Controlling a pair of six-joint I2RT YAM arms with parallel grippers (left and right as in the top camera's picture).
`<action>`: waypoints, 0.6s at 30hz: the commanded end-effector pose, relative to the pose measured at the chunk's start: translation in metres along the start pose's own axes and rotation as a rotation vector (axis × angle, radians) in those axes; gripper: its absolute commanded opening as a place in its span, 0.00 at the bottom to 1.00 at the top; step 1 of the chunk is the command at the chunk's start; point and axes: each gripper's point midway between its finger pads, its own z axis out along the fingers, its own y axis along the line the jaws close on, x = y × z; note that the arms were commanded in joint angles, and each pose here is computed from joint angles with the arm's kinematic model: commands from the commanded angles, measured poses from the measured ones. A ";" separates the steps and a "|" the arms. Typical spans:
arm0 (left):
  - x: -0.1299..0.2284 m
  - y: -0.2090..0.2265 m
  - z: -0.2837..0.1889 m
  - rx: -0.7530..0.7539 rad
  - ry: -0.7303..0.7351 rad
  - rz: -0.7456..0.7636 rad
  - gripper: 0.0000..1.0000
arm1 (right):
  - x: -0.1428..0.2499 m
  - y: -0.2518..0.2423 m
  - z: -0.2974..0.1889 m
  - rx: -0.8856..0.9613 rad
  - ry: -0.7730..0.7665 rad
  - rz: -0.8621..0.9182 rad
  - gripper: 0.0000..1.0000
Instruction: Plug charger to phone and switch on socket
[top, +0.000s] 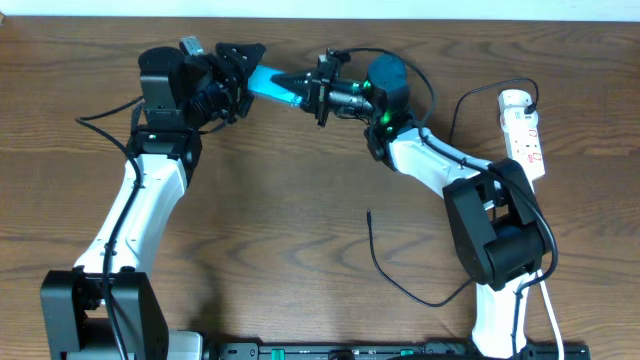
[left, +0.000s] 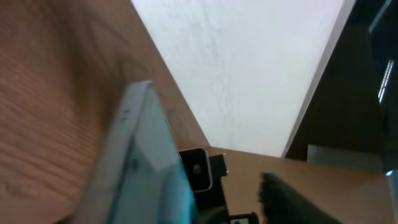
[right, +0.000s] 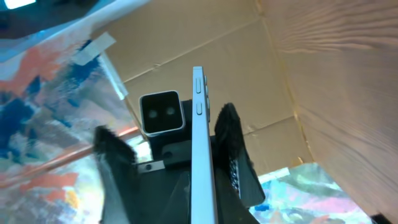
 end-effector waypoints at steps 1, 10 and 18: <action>0.000 -0.011 -0.005 0.025 0.000 -0.015 0.45 | -0.008 0.015 -0.002 -0.051 -0.047 0.005 0.02; -0.001 -0.010 -0.005 0.024 -0.004 -0.019 0.27 | -0.007 0.023 -0.001 -0.082 -0.054 -0.022 0.01; -0.001 -0.010 -0.005 0.024 -0.005 -0.019 0.19 | -0.004 0.028 -0.002 -0.102 -0.045 -0.064 0.02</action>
